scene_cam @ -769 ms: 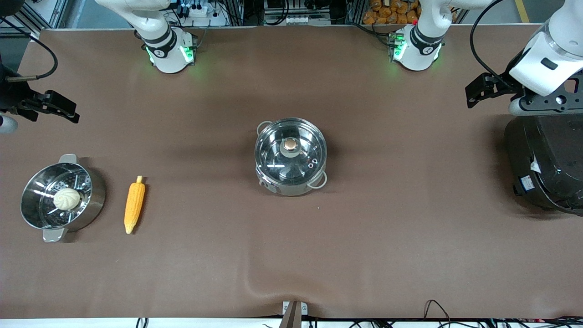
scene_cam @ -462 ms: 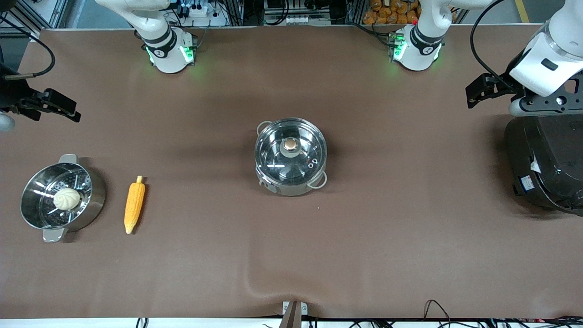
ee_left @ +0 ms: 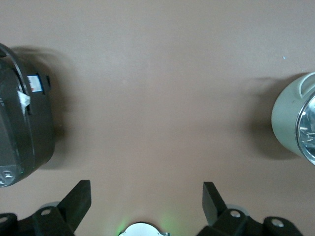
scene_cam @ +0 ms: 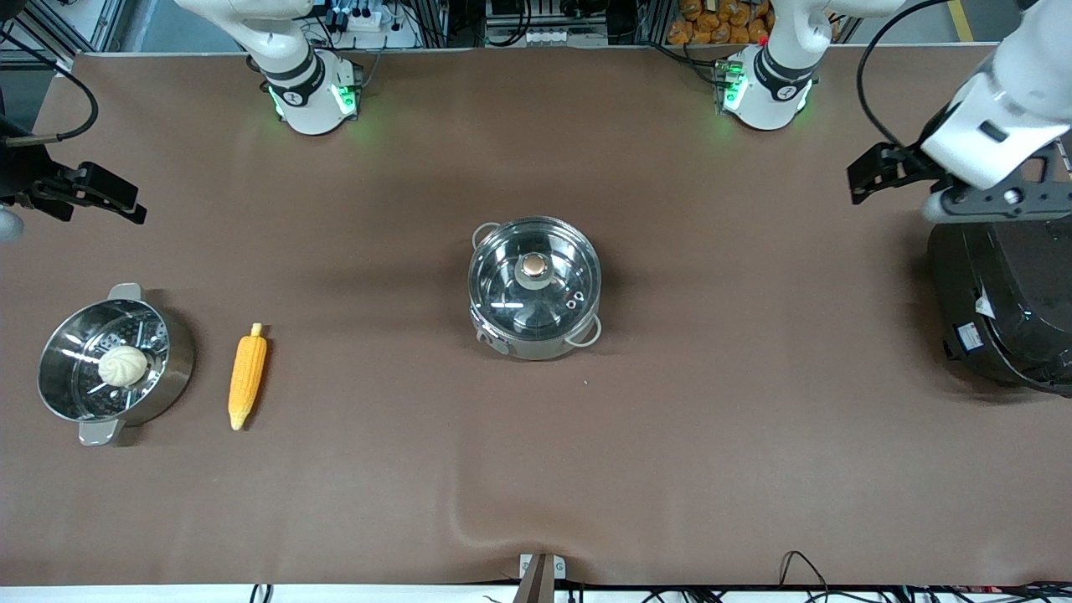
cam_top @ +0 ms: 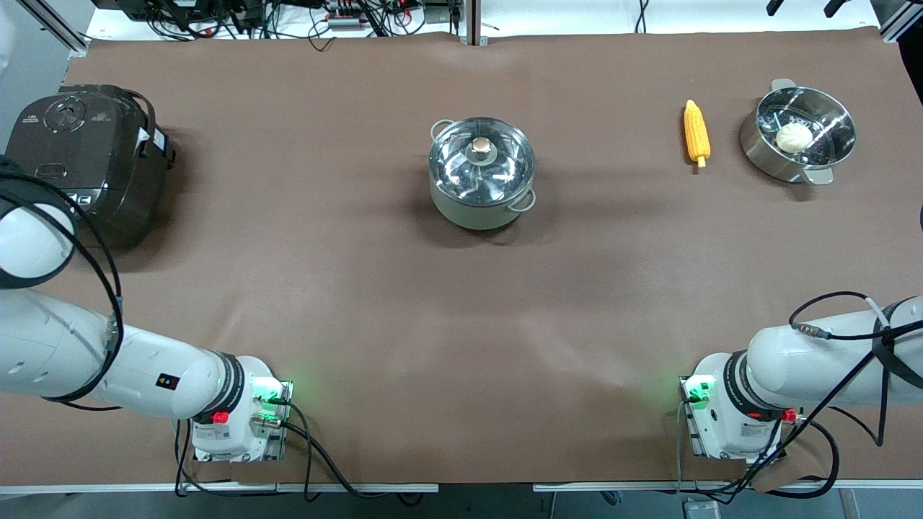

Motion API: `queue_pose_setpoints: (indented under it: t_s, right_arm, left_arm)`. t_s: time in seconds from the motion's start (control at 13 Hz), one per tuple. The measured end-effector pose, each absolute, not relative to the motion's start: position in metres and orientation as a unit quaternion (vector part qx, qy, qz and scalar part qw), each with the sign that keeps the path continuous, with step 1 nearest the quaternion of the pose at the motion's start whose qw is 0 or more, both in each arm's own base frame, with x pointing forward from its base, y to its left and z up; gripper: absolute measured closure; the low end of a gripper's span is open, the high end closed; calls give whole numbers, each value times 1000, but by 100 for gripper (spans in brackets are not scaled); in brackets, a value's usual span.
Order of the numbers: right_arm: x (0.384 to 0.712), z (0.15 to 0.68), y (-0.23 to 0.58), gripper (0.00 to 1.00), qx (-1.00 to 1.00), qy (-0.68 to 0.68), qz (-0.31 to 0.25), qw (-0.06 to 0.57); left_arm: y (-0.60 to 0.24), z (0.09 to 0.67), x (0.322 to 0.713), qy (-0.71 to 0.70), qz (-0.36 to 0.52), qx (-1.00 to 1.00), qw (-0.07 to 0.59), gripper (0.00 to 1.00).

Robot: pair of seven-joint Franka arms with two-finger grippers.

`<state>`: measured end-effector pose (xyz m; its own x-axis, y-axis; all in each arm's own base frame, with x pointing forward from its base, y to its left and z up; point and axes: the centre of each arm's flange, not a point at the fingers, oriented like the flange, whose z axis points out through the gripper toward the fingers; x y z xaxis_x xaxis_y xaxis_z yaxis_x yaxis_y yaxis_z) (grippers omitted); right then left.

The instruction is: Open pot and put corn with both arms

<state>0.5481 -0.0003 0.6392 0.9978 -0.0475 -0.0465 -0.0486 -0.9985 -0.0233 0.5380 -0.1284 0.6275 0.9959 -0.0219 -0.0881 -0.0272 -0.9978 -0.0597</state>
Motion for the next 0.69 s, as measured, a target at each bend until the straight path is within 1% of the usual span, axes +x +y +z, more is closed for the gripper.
queue_pose_setpoints:
  t_s: [0.15, 0.31, 0.46, 0.62, 0.69]
  right_arm:
    - [552, 633, -16, 0, -1000, -2, 24, 16]
    - [567, 613, -38, 0, -999, -3, 22, 31]
    - [587, 580, -49, 0, -999, 1, 31, 35]
    - [610, 542, -52, 0, -999, 2, 32, 38]
    - [620, 518, -53, 0, -998, 3, 43, 40]
  left_arm:
    - [-186, 606, 544, 2, 51, -998, 24, 0]
    - [-251, 580, 549, -17, 53, -998, -10, 0]
    - [-312, 553, 547, -59, 42, -997, -21, 0]
    - [-372, 531, 531, -112, 42, -993, -16, 0]
    - [-398, 519, 523, -126, 45, -991, -11, 0]
